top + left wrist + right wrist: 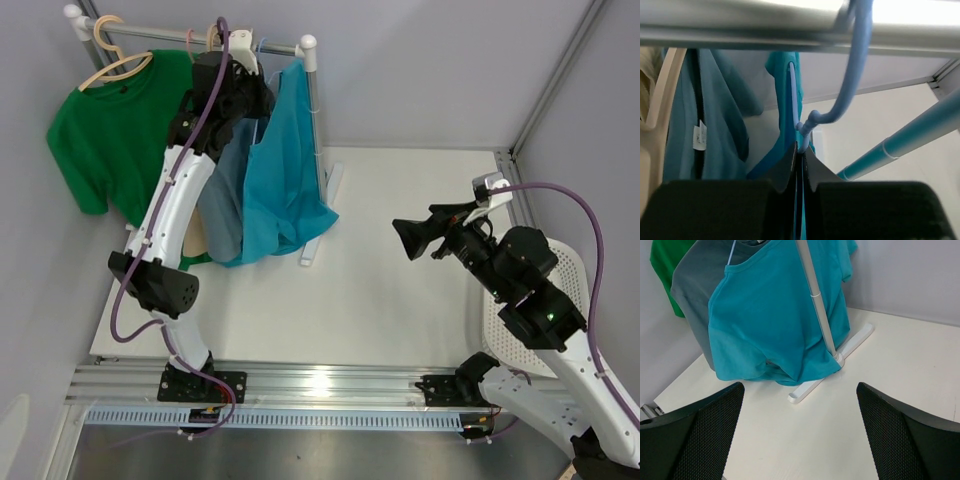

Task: Remove the t-shirt from the hanger

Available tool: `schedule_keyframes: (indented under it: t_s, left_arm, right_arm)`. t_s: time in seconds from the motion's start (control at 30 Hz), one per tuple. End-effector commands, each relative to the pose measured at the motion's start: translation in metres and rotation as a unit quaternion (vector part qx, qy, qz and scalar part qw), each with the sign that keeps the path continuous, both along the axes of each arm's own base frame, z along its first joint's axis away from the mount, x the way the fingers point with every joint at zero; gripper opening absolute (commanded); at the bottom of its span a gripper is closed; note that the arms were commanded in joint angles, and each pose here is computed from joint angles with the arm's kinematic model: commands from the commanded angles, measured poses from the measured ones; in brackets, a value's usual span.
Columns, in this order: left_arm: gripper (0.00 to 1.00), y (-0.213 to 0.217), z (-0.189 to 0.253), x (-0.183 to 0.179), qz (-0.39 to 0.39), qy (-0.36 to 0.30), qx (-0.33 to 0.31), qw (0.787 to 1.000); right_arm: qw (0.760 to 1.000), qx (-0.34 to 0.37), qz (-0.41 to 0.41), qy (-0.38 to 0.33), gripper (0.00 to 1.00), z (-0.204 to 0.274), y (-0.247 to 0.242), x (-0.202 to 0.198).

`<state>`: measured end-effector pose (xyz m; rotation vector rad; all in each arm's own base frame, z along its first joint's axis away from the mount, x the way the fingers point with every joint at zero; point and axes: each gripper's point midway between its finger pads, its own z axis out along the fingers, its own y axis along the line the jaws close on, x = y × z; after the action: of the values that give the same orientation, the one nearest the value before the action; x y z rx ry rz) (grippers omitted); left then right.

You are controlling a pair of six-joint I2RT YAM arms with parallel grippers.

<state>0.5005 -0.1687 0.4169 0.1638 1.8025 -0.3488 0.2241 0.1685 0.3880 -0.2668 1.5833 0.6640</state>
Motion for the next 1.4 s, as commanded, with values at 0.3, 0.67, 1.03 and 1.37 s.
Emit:
schedule_keyframes:
  t_s: [0.3,0.67,1.03,1.37]
  left_arm:
    - [0.01,-0.006,0.131,-0.053,-0.031,-0.194,-0.009,0.981]
    - [0.01,0.039,0.052,-0.114,0.125,-0.060,-0.050,0.989]
    - [0.01,0.050,0.032,-0.189,0.219,-0.043,-0.084,0.971]
    - [0.01,0.061,0.031,-0.191,0.342,-0.060,-0.044,0.937]
  right_arm:
    - [1.000,0.007,-0.003,-0.004,1.00,0.003,-0.007,-0.009]
    - [1.000,0.000,0.017,0.014,1.00,-0.006,0.008,0.000]
    - [0.963,-0.013,0.268,0.022,0.99,-0.028,0.115,-0.047]
    - [0.939,-0.034,0.343,0.005,0.99,-0.064,0.203,-0.093]
